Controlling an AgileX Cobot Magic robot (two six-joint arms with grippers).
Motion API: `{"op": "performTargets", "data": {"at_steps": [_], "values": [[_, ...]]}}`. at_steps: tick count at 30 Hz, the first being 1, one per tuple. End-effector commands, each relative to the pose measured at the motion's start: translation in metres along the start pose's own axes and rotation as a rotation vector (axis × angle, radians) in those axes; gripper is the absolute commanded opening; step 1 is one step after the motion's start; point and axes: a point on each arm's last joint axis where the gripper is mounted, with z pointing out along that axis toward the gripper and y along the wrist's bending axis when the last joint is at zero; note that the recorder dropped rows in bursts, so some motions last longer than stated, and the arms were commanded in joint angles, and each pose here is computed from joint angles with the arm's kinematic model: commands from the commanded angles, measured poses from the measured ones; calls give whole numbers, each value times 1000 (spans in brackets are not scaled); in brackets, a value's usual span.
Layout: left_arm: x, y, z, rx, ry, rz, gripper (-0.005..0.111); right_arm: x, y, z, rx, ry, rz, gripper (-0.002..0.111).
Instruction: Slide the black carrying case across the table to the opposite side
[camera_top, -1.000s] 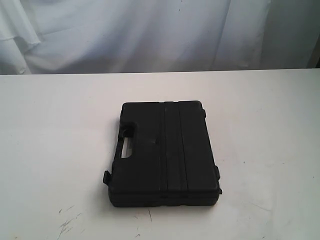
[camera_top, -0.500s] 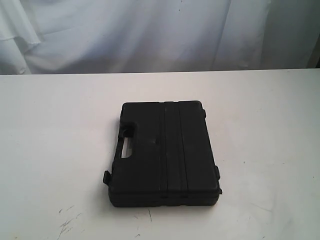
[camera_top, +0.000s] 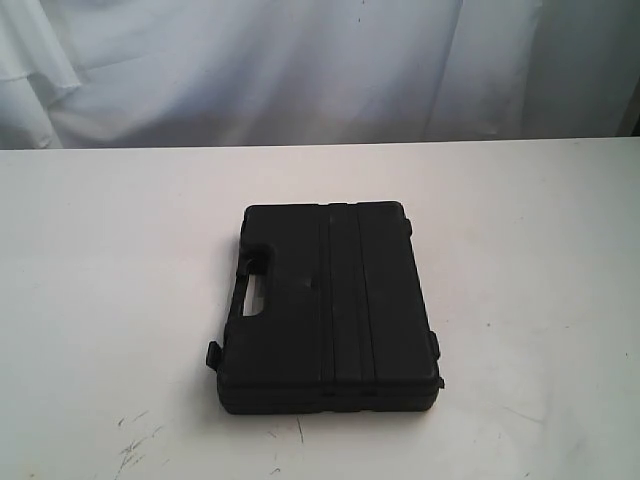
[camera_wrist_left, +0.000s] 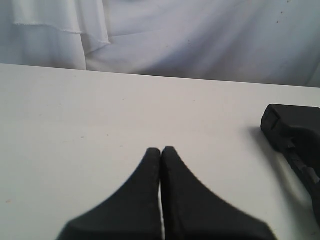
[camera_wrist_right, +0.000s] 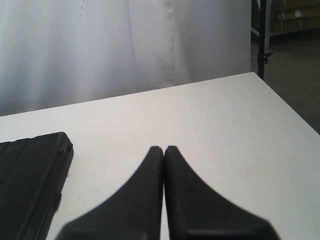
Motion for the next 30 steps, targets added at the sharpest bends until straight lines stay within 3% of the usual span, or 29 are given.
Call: {"op": "performTargets", "data": {"at_steps": [1, 9, 30], "values": [[0, 0, 0, 0, -11, -7, 0, 8, 0, -3, -9, -29, -21, 0], [0, 0, 0, 0, -11, -7, 0, 42, -5, 6, 3, 43, 9, 0], [0, 0, 0, 0, -11, -5, 0, 45, -5, 5, 7, 68, -43, 0]]}}
